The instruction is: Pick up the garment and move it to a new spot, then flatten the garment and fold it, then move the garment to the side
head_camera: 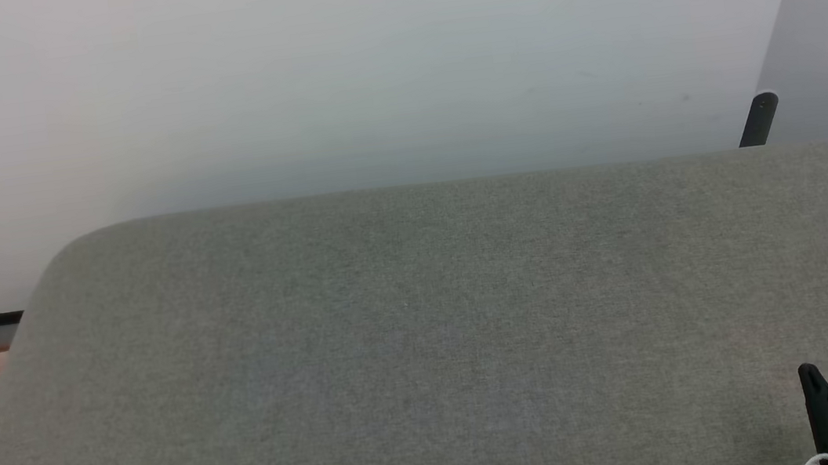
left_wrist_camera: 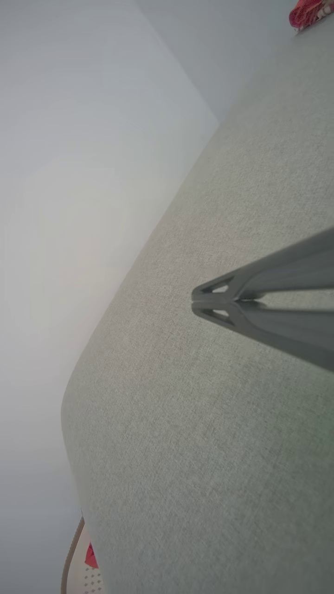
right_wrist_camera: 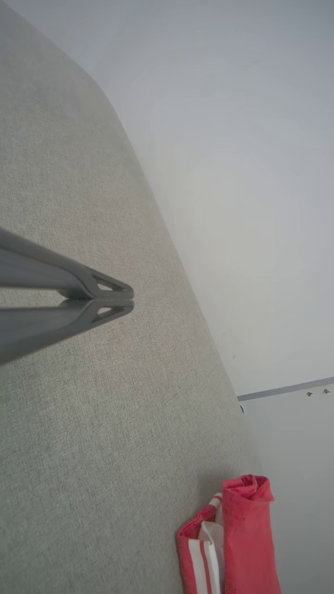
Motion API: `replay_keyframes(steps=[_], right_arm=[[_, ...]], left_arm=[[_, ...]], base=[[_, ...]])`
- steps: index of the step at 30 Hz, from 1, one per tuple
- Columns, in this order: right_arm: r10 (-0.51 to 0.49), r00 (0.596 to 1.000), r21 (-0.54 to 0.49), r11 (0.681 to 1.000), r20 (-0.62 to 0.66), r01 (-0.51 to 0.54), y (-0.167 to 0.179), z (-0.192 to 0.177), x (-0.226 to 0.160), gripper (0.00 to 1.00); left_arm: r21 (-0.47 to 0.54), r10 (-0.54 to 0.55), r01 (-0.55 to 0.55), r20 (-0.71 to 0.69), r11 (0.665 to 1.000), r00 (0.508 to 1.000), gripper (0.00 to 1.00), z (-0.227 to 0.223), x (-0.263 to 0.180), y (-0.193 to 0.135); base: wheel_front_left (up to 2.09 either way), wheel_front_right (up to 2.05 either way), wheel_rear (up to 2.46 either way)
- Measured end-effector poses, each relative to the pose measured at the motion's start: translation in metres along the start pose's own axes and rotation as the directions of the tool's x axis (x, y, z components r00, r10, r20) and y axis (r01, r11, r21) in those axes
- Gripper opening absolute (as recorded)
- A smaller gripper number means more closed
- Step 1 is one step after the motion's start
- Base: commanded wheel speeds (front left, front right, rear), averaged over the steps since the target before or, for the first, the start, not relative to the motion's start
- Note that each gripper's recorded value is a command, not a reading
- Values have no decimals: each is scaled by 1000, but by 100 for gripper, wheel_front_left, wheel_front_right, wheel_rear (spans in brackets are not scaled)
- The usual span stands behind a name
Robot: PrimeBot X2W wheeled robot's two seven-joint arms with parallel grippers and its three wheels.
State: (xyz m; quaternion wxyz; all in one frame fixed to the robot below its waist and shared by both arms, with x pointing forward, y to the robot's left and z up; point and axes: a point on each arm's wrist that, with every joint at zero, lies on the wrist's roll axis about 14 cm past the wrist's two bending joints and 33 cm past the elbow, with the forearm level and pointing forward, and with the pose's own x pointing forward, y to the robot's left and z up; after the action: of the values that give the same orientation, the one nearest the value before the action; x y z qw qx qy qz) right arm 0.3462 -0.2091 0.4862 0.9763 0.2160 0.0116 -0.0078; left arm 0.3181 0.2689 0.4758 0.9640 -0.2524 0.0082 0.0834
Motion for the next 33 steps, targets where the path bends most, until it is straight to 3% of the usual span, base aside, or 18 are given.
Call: replay_keyframes(steps=[14,33], right_arm=[[-24,1000,220,975,-2,24,0,3,8,0],[-30,1000,464,885,-9,31,3,5,17,0]], left_arm=[[-208,-2,-1,-13,978,1000,0,-3,11,-12],[-435,-26,12,-26,901,999,0,-5,24,-29]], base=[[0,0,0],[0,0,0]])
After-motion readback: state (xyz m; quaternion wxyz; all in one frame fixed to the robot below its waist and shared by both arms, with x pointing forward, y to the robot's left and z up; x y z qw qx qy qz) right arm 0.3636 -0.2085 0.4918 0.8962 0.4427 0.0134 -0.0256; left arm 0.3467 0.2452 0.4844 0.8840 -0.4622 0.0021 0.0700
